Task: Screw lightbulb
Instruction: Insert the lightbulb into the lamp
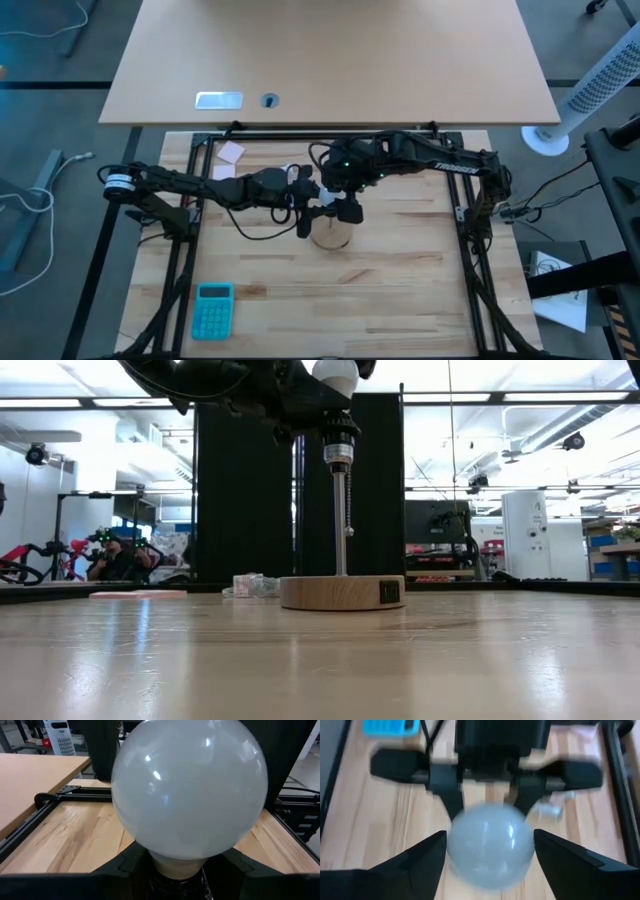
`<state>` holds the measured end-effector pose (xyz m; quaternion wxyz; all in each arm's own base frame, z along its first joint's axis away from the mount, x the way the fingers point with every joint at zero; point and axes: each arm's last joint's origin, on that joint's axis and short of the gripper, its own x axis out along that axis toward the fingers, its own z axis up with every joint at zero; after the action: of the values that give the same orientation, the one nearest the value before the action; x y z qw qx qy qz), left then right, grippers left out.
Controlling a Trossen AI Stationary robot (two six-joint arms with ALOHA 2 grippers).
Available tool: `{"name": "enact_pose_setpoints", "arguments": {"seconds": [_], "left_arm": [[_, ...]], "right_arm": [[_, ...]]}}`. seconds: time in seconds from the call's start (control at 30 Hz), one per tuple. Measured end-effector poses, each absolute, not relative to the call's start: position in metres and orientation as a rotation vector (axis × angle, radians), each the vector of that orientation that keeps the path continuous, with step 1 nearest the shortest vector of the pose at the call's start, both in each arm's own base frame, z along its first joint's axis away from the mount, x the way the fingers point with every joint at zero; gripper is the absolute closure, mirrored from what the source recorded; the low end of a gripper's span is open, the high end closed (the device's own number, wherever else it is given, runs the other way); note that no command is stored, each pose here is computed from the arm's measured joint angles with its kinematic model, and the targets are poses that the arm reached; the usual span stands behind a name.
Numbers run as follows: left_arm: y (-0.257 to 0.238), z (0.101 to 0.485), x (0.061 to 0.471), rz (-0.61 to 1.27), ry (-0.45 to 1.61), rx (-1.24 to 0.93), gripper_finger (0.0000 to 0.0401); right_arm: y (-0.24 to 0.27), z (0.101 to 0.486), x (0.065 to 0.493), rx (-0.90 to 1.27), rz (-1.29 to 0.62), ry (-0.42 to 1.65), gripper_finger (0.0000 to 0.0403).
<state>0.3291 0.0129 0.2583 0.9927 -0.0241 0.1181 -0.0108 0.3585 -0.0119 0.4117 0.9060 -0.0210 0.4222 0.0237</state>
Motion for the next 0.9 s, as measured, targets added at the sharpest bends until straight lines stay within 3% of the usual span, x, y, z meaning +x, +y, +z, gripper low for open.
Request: {"name": "enact_pose_setpoints", "arguments": {"seconds": [0.3, 0.9], "left_arm": [[0.013, 0.258, 0.329, -0.022, 0.238, -0.049, 0.0254], [0.013, 0.258, 0.329, -0.021, 0.237, -0.049, 0.0254]], "right_arm": [[-0.011, 0.408, 0.358, -0.018, 0.041, 0.901, 0.0071], [-0.011, 0.398, 0.359, 0.021, 0.024, 0.941, 0.0116]]}}
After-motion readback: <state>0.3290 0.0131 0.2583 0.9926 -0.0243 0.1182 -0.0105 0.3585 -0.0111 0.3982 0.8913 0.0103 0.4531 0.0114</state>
